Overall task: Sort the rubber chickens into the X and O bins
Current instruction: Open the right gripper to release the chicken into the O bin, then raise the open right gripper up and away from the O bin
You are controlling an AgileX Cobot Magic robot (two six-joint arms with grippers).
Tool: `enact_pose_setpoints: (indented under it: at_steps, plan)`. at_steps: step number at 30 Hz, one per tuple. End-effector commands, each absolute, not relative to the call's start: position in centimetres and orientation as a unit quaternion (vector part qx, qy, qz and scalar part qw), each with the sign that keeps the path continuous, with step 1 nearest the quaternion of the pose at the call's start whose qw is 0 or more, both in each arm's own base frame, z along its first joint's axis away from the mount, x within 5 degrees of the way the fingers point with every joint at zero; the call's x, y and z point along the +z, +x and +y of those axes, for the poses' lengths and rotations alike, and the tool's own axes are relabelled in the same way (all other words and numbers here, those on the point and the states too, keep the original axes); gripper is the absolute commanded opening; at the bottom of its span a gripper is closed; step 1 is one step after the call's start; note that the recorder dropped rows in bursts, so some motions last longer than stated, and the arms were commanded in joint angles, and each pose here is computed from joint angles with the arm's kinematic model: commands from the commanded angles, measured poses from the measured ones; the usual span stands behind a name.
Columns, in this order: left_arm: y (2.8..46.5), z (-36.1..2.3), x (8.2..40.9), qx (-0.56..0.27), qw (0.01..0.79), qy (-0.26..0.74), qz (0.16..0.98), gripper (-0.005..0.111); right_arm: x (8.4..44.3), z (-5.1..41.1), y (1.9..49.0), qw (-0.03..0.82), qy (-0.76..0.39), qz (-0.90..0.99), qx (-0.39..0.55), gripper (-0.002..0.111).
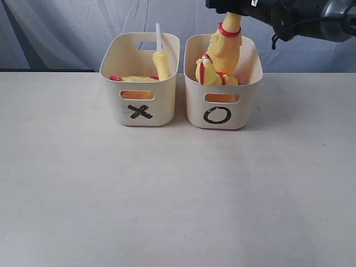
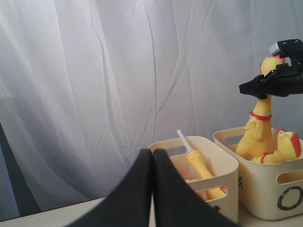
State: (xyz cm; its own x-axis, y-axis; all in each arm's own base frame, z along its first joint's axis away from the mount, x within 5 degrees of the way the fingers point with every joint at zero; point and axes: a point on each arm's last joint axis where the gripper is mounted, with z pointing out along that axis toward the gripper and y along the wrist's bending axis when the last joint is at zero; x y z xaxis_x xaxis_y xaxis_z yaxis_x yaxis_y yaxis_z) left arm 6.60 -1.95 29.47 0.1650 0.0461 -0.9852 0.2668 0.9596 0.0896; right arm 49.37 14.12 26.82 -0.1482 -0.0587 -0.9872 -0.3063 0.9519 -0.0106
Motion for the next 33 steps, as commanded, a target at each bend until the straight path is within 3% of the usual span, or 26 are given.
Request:
enact_pose_setpoints:
  at_steps: [1, 11, 33]
  plan:
    - [6.5, -2.0, 29.5, -0.071, 0.756, 0.128, 0.638, 0.000, 28.2, 13.8, 48.9, 0.639, -0.136, 0.753, 0.076, 0.068]
    - [6.5, -2.0, 29.5, -0.071, 0.756, 0.128, 0.638, 0.000, 30.6, 13.1, 47.6, 0.617, -0.143, 0.772, 0.052, 0.068]
    - [6.5, -2.0, 29.5, -0.066, 0.756, 0.132, 0.637, 0.000, 31.6, 12.3, 46.6, 0.586, -0.174, 0.792, 0.002, 0.068]
